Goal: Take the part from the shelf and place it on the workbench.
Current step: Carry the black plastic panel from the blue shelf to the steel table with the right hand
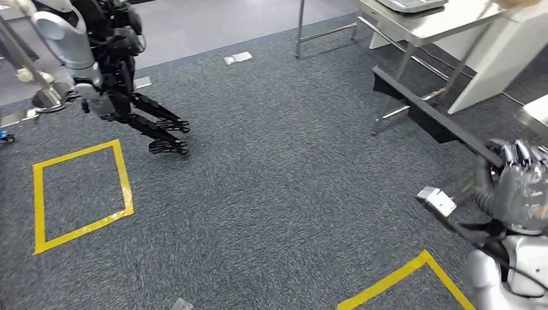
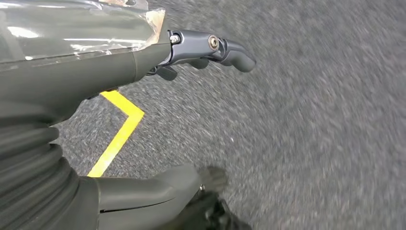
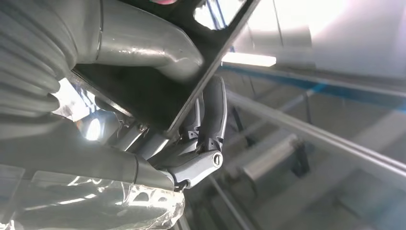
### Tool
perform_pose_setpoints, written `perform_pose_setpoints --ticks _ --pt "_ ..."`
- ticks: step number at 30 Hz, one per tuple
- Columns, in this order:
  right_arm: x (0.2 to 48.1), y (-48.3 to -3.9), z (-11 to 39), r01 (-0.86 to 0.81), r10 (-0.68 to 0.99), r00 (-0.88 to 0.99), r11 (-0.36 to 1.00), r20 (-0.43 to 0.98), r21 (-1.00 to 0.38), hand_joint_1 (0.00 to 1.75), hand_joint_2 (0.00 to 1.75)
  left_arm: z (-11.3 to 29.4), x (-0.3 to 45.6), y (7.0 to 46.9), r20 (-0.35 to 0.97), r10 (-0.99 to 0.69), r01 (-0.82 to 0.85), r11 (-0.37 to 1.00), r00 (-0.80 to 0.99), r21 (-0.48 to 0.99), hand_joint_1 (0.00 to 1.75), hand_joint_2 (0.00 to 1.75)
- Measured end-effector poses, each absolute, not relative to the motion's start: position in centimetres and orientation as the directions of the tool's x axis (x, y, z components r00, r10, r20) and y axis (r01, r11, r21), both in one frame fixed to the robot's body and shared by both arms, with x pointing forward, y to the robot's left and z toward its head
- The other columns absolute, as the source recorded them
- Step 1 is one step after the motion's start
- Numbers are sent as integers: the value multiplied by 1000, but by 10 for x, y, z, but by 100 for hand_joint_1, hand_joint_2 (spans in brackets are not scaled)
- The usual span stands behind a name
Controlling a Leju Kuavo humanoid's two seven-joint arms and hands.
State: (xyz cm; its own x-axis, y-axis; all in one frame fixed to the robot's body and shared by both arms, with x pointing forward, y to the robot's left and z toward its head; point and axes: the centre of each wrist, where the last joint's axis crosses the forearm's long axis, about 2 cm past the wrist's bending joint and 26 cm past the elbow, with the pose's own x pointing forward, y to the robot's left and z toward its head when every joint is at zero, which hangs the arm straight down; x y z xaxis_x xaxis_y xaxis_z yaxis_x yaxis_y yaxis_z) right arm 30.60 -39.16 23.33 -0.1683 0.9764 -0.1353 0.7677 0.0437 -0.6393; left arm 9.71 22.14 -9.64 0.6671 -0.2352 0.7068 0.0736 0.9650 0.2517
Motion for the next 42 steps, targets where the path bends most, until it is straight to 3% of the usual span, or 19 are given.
perform_pose_setpoints --ticks 10,19,34,42 --pt "379 -400 289 665 933 -347 171 -99 -727 175 175 -96 94 213 731 -354 217 935 583 279 0 175" --pt "453 -337 372 487 841 -539 271 -42 -830 175 175 -97 85 210 739 -345 187 938 579 291 0 175" --pt "476 -279 444 537 823 -557 252 -114 -805 175 175 -94 94 204 753 -324 177 946 573 272 0 175" --pt "482 -268 450 559 834 -533 219 -144 -800 175 175 -95 92 209 747 -319 159 947 583 281 0 175"
